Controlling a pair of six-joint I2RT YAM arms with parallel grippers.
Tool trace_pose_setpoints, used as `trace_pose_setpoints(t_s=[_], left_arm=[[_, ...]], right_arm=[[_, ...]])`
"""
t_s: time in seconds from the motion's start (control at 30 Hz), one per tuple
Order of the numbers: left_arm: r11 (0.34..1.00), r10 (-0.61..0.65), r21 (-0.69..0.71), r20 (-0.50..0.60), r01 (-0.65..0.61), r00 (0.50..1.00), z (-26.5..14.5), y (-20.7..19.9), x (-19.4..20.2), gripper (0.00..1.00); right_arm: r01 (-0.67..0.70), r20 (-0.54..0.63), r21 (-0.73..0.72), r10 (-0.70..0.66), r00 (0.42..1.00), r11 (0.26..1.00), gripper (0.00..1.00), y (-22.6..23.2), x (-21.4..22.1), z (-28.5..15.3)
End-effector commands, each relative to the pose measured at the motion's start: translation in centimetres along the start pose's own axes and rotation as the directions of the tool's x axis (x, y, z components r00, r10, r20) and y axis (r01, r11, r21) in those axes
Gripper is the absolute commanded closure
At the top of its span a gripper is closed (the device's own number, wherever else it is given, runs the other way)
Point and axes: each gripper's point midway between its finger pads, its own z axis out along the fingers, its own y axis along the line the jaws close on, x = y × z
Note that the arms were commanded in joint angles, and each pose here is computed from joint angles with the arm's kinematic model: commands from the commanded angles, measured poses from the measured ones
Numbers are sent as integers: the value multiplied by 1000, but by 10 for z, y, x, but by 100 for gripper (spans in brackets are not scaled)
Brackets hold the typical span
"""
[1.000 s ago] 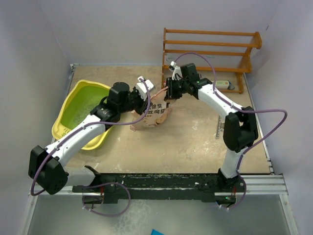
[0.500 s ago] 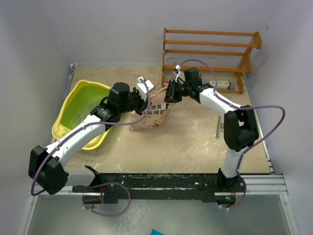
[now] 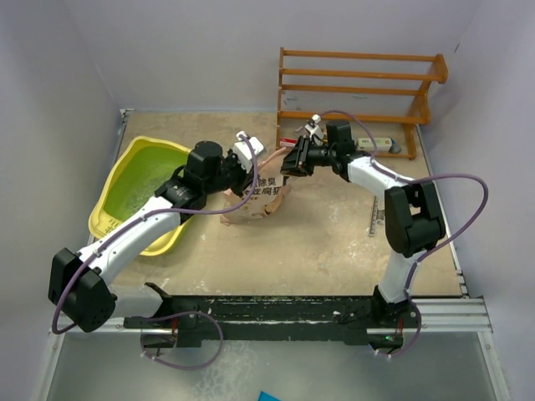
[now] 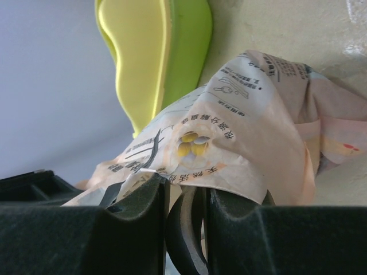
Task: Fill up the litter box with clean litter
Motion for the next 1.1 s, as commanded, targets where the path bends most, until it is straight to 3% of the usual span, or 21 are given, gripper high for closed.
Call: trace_pose_setpoints(t_s=[0.0,0.13,0.37,0.53,1.07], left_arm=[[1000,-4,-22,22,4,1000,-10,2,-8,100],[1000,-3,-22,33,4,999,-15,1,-11,99],[1000,-5,-12,48,6,999,-22,-3,-16,81],[1000,-7,-4,53,7,999,-25,-5,-18,75],[999,-24,32,126,20,992,-41,-15,-46,68]], right_arm=[[4,-20,-225,-9,1000,974,100,67,-4,-22],[-41,-2,-296,43,999,954,100,73,-8,-28],[-48,23,-312,58,998,949,100,76,-12,-36],[-48,48,-309,66,997,950,100,74,-18,-47],[-68,117,-263,102,988,962,100,40,-31,-80]])
